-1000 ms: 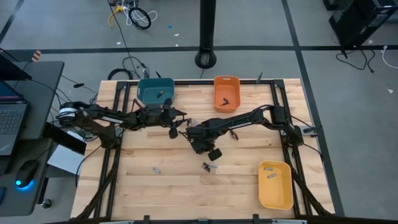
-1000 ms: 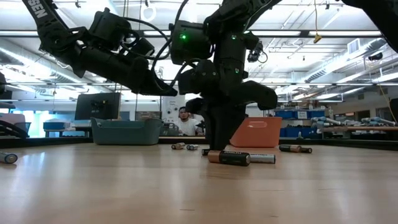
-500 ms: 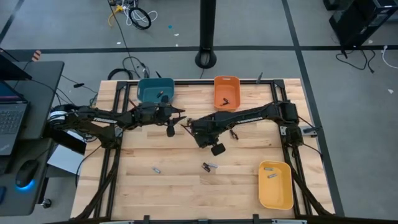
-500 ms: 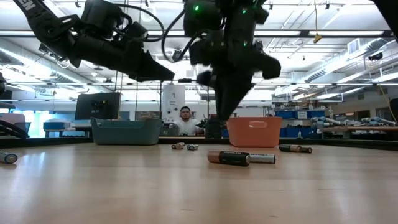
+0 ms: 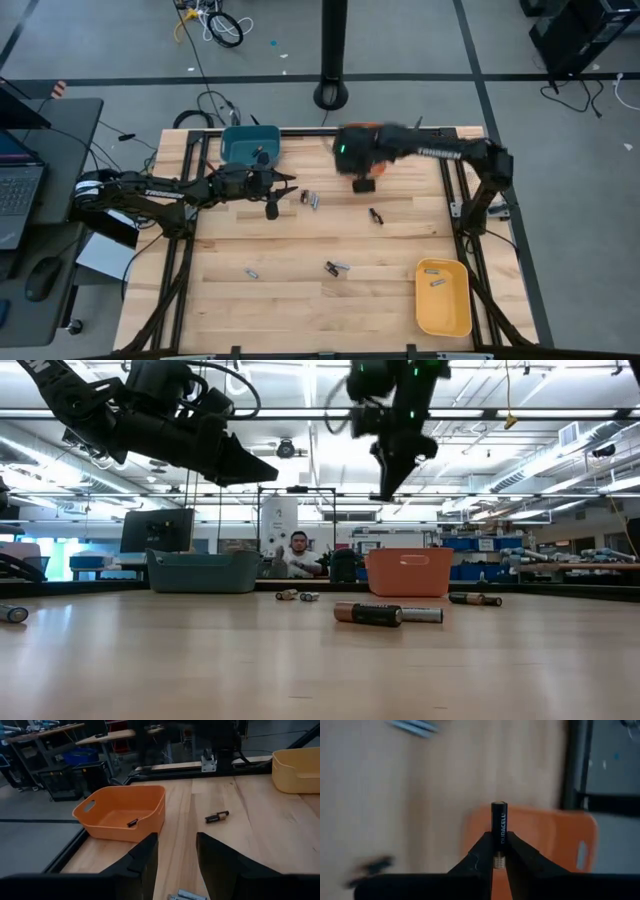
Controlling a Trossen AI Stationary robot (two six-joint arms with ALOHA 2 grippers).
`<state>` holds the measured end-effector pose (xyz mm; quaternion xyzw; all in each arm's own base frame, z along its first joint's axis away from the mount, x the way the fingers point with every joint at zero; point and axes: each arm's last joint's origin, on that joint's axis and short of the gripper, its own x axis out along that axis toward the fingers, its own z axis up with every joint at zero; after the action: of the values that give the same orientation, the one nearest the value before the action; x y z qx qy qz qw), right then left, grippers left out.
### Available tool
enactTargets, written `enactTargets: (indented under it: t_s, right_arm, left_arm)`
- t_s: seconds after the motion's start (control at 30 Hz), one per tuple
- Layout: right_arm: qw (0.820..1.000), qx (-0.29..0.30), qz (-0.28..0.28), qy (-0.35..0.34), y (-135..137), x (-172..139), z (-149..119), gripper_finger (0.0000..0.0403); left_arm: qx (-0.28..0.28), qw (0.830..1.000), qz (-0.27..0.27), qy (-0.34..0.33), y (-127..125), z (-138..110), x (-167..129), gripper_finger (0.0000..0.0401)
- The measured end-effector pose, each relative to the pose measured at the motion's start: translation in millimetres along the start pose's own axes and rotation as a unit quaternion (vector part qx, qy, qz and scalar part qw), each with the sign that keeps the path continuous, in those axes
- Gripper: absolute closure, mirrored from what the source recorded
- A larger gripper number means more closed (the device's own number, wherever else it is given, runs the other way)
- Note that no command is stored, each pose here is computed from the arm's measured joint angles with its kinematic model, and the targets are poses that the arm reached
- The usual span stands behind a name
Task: Sort batteries
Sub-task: Put the small black battery into the orange bin
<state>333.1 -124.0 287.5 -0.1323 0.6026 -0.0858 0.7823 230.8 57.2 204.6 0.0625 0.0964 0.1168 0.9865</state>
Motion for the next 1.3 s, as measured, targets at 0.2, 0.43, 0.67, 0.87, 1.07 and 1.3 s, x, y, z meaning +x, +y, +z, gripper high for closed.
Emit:
enactTargets:
  t_s: [0.2,0.43,0.67,0.87,1.07,1.3]
  right_arm:
    - [0.999,0.034,0.009,0.011,-54,36,-22,0.0361]
    - [0.997,0.048,0.042,0.05,-83,91,-42,0.0361]
    - [0.994,0.061,0.054,0.076,-101,133,-60,0.0361]
    - [0.991,0.071,0.073,0.086,-106,158,-70,0.0361]
    - [0.991,0.072,0.077,0.085,-106,170,-71,0.0361]
    - [0.989,0.086,0.078,0.087,-105,172,-71,0.0339]
  left_arm:
    - [-0.001,1.0,0.0,0.0,0,0,0,0.0259]
    - [-0.001,1.0,-0.003,0.001,0,0,0,0.0259]
    - [-0.006,1.0,-0.009,0.017,-1,-3,0,0.0259]
    - [-0.006,1.0,-0.01,0.02,-1,-4,0,0.0259]
    - [-0.006,1.0,-0.01,0.021,-1,-4,0,0.0259]
    - [-0.008,1.0,-0.01,0.024,-1,-5,0,0.0259]
